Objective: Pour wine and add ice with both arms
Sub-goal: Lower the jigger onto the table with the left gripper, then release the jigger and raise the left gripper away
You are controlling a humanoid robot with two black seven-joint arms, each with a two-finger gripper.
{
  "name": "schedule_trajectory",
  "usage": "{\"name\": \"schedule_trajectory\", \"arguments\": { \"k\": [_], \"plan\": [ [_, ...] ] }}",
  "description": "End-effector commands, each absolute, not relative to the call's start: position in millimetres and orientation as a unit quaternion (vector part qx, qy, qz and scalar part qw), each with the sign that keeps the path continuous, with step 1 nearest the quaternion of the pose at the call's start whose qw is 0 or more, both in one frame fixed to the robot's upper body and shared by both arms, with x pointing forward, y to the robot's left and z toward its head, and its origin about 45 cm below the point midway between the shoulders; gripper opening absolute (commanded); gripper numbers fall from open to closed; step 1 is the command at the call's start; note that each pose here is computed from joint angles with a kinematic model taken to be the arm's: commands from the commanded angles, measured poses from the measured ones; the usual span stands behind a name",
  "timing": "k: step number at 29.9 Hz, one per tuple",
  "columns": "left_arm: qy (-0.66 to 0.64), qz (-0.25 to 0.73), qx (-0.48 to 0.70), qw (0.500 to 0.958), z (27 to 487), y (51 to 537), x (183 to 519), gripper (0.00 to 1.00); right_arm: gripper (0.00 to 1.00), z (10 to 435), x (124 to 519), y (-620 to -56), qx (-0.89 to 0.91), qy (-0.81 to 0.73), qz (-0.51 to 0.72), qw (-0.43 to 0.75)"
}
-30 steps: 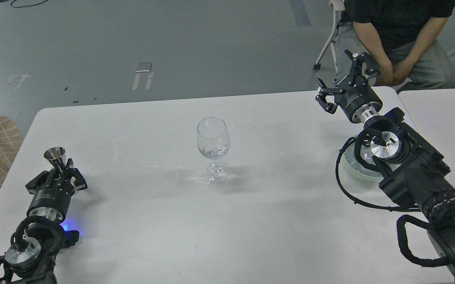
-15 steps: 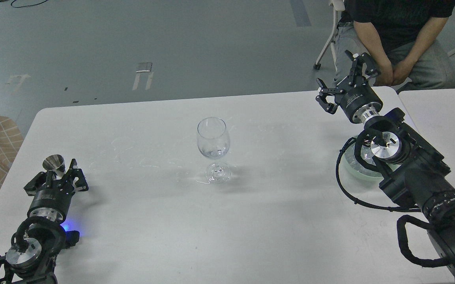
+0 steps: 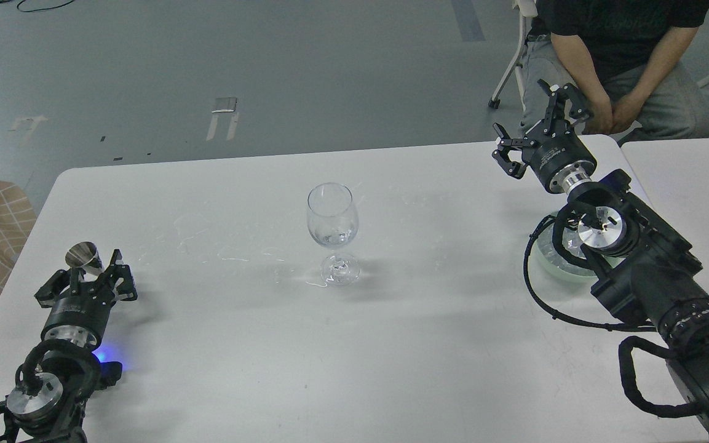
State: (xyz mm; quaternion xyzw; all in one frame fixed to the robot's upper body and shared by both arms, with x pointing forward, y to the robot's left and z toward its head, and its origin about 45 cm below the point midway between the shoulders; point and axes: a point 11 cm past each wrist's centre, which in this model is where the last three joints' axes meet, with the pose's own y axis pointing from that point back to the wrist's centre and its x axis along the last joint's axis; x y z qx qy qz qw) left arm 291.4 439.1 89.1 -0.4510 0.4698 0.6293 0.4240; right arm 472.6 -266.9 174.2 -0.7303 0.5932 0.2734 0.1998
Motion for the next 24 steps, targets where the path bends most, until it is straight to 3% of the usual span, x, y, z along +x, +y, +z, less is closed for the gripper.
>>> {"name": "schedule_trajectory", "arguments": {
  "k": [1, 6, 24],
  "plan": [
    [0.47, 0.632, -0.448, 0.424, 88, 442, 288, 0.64, 1.0, 175, 473, -268, -0.73, 0.593, 0.273, 0.2],
    [0.471, 0.634, -0.445, 0.422, 87, 443, 282, 0.72, 1.0, 175, 473, -267, -0.731, 0.593, 0.272, 0.201],
    [0.446, 0.655, -0.43, 0.432, 102, 472, 243, 0.76, 1.0, 175, 473, -267, -0.73, 0.593, 0.273, 0.2]
  ]
}}
